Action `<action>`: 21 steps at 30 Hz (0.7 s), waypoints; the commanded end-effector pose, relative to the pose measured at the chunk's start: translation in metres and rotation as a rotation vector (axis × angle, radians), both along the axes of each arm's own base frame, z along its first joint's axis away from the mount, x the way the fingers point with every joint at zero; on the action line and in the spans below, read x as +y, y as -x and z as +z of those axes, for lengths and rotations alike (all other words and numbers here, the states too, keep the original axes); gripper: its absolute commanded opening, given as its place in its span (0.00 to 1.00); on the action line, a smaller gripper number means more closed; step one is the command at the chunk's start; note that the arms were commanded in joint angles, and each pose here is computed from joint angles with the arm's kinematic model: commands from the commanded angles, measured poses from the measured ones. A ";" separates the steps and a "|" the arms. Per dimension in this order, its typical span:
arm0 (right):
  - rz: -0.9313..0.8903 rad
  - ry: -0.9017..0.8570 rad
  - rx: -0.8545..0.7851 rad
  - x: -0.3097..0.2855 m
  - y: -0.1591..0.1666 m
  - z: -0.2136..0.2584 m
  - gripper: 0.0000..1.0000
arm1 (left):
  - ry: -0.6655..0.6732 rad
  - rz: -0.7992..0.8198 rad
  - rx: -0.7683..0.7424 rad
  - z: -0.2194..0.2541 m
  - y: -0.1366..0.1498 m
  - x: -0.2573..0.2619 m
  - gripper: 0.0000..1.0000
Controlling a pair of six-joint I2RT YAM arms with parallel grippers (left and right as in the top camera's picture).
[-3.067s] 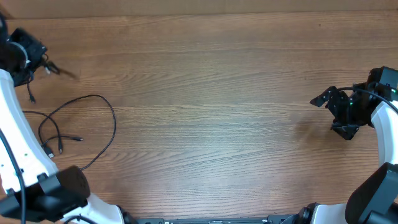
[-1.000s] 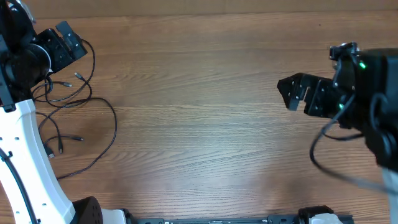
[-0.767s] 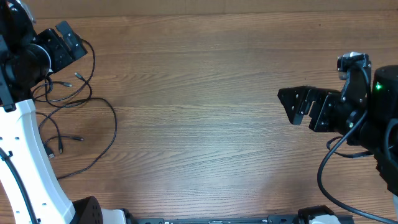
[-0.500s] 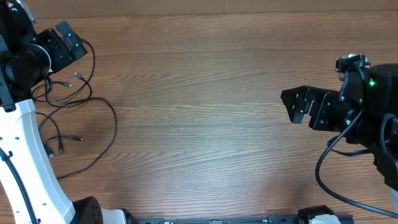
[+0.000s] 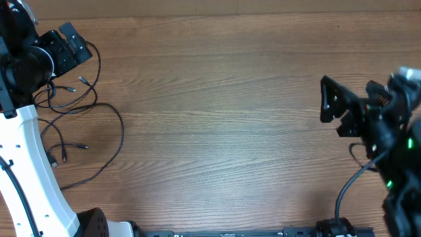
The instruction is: Untangle cables
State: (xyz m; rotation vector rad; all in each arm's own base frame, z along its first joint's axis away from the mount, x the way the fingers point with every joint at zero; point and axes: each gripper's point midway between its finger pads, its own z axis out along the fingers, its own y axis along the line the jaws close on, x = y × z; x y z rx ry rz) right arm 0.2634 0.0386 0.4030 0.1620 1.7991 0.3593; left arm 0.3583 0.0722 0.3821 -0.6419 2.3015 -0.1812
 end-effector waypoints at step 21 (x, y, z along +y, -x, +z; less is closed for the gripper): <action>-0.010 -0.034 -0.405 -0.009 0.021 -0.139 1.00 | -0.009 -0.014 -0.004 0.001 0.000 -0.001 1.00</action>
